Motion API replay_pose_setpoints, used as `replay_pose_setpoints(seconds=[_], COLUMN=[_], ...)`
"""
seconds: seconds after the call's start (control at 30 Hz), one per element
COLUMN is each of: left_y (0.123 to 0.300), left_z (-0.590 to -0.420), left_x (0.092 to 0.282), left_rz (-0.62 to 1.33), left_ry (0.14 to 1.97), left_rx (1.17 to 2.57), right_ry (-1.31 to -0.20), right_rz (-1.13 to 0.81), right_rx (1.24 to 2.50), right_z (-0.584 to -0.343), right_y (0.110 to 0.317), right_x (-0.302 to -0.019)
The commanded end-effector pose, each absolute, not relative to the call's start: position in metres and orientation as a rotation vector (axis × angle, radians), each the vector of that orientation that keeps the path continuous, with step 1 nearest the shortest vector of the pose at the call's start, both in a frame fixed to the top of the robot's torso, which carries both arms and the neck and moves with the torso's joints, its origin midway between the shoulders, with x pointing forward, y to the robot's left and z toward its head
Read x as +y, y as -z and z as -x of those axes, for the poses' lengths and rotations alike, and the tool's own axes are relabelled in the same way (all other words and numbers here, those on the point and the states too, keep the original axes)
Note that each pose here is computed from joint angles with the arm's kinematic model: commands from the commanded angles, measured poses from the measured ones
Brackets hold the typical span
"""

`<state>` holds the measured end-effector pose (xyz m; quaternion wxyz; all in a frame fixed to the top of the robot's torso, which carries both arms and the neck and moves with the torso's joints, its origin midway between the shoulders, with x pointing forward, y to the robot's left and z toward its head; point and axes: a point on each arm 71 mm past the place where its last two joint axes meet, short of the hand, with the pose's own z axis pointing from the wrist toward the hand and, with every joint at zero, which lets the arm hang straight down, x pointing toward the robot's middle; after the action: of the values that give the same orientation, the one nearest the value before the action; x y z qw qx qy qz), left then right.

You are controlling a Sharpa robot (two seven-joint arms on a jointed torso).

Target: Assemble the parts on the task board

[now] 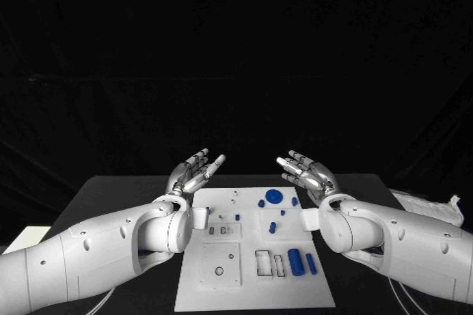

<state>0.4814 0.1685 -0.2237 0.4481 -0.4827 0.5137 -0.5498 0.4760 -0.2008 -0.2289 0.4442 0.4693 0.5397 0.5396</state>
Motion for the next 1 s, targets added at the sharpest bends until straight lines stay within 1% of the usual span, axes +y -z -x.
replay_pose_setpoints(seconds=[0.03, 0.3, 0.33, 0.63, 0.83, 1.0], left_y=[0.22, 0.22, 0.22, 0.219, 0.214, 0.207], left_z=[-0.481, -0.481, -0.485, -0.483, -0.471, -0.46], left_x=[0.164, 0.164, 0.182, 0.188, 0.192, 0.193], left_rz=[1.176, 1.176, 1.2, 1.206, 1.265, 1.291], left_ry=[1.448, 1.448, 1.468, 1.503, 1.526, 1.566], left_rx=[1.273, 1.273, 1.253, 1.267, 1.277, 1.309], right_ry=[-1.482, -1.515, -1.39, -1.325, -1.27, -1.183], right_rz=[-1.042, -1.002, -0.859, -0.72, -0.577, -0.41], right_rx=[1.512, 1.572, 1.466, 1.45, 1.435, 1.461], right_z=[-0.475, -0.475, -0.485, -0.488, -0.492, -0.498], right_y=[0.23, 0.232, 0.215, 0.208, 0.197, 0.186], right_x=[-0.189, -0.189, -0.21, -0.215, -0.219, -0.224])
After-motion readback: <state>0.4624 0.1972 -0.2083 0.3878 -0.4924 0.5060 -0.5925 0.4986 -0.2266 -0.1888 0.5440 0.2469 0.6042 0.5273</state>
